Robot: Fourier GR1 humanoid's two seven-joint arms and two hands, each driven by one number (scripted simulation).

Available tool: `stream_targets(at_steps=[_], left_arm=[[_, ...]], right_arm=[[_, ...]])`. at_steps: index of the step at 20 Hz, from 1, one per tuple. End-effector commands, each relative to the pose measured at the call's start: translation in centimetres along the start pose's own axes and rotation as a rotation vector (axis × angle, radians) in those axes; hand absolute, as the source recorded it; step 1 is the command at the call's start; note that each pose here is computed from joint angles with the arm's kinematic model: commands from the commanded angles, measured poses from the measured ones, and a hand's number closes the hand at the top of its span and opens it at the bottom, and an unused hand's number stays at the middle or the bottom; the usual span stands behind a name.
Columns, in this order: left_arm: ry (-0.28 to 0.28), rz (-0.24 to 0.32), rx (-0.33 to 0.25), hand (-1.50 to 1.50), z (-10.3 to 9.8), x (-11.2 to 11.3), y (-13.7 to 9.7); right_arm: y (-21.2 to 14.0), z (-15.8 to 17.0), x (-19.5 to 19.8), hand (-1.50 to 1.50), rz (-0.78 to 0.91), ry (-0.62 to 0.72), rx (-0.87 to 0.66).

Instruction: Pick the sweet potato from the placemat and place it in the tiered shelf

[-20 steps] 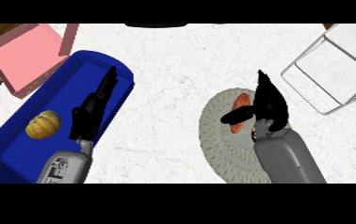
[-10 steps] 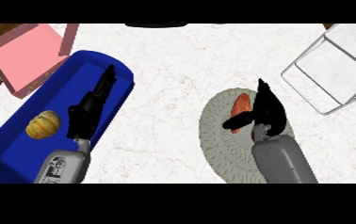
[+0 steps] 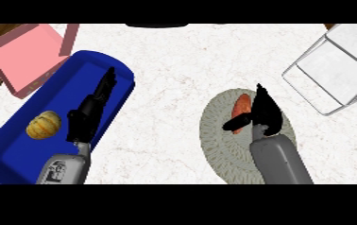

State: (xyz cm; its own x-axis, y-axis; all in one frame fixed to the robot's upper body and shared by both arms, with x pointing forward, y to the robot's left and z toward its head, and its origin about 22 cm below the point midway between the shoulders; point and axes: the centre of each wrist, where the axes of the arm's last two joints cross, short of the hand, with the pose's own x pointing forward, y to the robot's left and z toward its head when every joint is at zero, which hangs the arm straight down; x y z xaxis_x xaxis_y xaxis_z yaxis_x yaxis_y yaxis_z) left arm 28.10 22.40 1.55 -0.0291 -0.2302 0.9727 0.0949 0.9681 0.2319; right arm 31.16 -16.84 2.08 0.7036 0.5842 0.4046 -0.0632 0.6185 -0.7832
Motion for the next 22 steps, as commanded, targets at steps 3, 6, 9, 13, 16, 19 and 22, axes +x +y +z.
stream_targets(at_steps=[3,6,9,13,16,19,22], left_arm=[[0.000,-0.004,0.014,0.00,-0.7,0.2,-2.7],[0.008,-0.005,0.006,0.00,0.8,-0.3,-1.8],[0.008,0.013,-0.012,0.00,-0.4,-1.0,0.9],[-0.002,-0.002,0.010,0.00,-1.0,0.9,-0.7],[0.033,0.000,0.025,0.00,0.1,-0.4,0.7],[0.044,0.006,0.019,0.00,0.3,-0.8,0.3],[0.035,0.000,0.060,0.00,0.0,-0.6,1.0]], right_arm=[[0.5,0.4,-2.1,-1.50,0.001,0.020,0.031],[2.5,0.9,-0.1,1.50,0.087,0.000,0.069],[2.4,0.5,0.6,1.50,0.145,-0.045,0.021],[4.3,0.7,0.3,1.50,0.124,-0.073,-0.020],[1.0,0.8,-5.2,1.50,0.347,-0.465,0.152],[2.1,2.7,-6.8,1.50,0.526,-0.730,0.280],[-1.0,2.8,-9.9,1.50,0.576,-0.910,0.345]])
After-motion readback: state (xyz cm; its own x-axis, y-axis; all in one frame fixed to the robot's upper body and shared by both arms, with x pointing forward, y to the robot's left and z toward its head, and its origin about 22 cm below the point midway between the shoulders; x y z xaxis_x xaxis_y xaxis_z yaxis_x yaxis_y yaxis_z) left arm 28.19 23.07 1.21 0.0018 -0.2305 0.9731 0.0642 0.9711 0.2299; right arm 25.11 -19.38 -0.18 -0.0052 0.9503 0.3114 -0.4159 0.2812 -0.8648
